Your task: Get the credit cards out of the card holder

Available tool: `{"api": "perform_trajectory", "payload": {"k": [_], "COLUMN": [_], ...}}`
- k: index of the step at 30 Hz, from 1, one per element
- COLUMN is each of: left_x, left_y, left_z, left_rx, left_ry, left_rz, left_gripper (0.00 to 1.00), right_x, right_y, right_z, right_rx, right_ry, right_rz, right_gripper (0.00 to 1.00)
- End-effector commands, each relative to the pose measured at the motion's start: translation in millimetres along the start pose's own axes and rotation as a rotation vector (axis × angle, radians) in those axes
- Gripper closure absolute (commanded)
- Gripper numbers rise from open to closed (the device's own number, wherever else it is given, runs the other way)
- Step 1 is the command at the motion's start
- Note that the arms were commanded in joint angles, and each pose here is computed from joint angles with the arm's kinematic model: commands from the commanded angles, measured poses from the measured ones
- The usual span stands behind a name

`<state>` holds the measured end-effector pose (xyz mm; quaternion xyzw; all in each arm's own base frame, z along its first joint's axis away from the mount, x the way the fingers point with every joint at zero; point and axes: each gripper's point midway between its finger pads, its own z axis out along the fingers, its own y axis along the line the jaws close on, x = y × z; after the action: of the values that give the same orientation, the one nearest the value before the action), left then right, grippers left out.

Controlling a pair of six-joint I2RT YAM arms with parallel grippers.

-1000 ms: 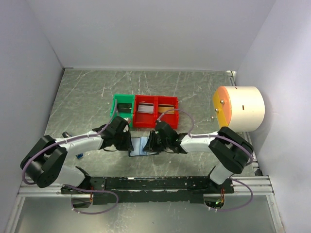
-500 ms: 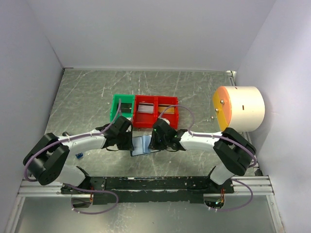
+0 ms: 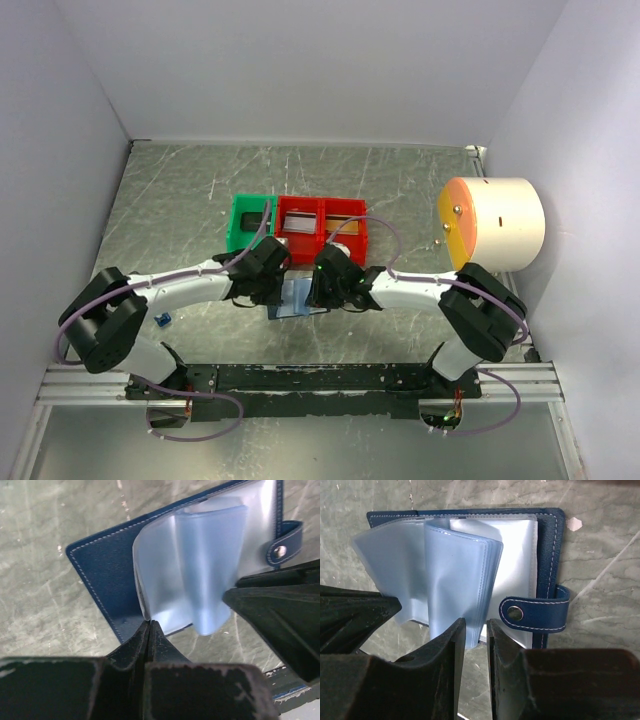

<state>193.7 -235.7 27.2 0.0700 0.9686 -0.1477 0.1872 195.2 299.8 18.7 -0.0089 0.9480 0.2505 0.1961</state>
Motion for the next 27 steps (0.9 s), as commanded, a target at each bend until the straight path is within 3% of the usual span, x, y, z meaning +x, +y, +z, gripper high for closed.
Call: {"api": "perform_trajectory", "payload": {"k": [1,8,16,22,27], "left_x": [-16.4,-24.8,-25.3,-20.3,-8.9], "left_y": [-20.0,-52.3,-54.2,-9.4,26.9], "left_z": [-5.5,-14.2,-14.2,-19.7,-29.0], "left_rx": [0.004,0.100,0.105,-0.105,-0.230], "left_ry": [-0.051,-0.079,-0.083,-0.099,-0.103], "left_rz": [0.023,0.018,0.024,0.038,0.071], "left_gripper": [0.93,0.93,0.93,0.93,0.93], "right_x": [25.0,30.4,28.8,8.9,-21.1], "right_y": [-30.6,-32.8,-30.2,-22.8,-17.8], "right_z": [9.1,9.9,9.0,-11.2,-44.0], "right_rx": [0.088,0.080,0.068,0.066,0.069], "right_ry": [0.064,0.072,0.067,-0.009,-0.142], "right_rz": [0.002,0.017,0.012,-0.014,-0.030], "right_gripper": [0.75,0.75,0.75,0.73,0.63]}}
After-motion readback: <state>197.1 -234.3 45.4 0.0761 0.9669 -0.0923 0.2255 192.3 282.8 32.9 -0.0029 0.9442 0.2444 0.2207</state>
